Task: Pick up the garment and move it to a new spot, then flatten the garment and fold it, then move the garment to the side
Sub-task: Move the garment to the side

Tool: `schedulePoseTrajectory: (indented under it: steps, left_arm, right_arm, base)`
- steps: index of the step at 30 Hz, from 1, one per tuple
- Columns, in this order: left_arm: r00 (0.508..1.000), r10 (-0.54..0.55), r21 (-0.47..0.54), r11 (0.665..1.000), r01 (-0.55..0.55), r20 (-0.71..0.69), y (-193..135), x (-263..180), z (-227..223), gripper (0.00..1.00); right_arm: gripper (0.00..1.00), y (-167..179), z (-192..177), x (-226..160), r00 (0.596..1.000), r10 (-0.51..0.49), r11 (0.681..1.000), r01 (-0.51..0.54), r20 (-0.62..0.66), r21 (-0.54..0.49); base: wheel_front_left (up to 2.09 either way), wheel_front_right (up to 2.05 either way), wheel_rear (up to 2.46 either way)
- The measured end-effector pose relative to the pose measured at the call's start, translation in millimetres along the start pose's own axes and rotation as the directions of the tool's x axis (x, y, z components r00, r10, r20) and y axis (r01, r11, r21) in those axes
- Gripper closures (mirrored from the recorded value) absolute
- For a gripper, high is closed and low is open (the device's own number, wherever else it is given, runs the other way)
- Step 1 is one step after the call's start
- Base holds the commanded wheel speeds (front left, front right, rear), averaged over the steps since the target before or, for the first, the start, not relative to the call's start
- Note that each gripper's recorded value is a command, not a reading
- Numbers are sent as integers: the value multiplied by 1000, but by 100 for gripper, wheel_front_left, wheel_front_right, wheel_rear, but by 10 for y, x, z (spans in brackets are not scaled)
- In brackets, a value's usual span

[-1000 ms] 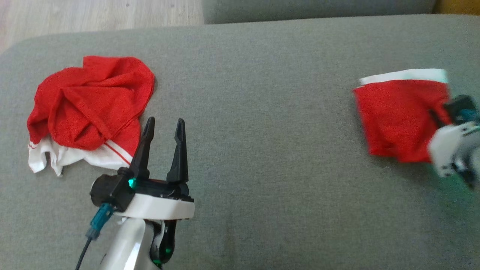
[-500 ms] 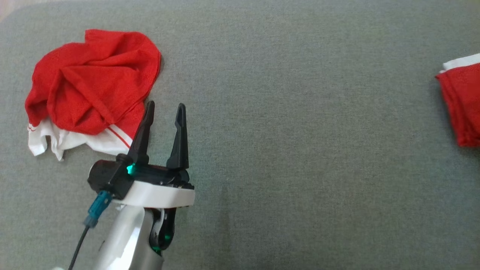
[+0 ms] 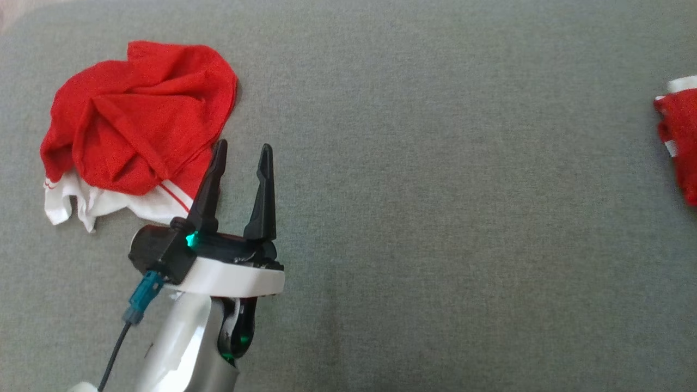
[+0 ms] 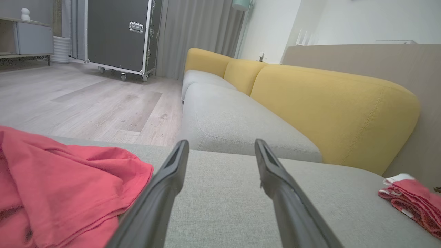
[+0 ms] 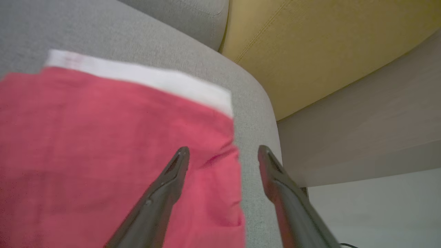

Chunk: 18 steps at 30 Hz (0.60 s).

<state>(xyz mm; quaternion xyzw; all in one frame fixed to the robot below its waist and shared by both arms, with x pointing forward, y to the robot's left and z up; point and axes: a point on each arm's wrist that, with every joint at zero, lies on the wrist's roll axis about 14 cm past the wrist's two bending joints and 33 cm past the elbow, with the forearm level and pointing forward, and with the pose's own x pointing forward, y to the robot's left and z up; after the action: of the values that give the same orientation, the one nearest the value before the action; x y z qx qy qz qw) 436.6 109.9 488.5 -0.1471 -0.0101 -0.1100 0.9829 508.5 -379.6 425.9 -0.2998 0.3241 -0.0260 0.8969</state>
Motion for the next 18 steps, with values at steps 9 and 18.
schedulePoseTrajectory:
  steps: [9, 18]
  left_arm:
    - [996, -23, 12, 1000, 22, 81, -136, -54, 320, 0]
    - [990, -5, 22, 1000, 2, 140, -183, -347, 540, 0]
  right_arm:
    - [0, 156, 541, -299, 977, -2, 993, -24, 213, 119]
    - [0, 419, 1503, -906, 839, -27, 953, -143, 544, 268]
  base:
    - [0, 0, 0]
    - [0, 0, 0]
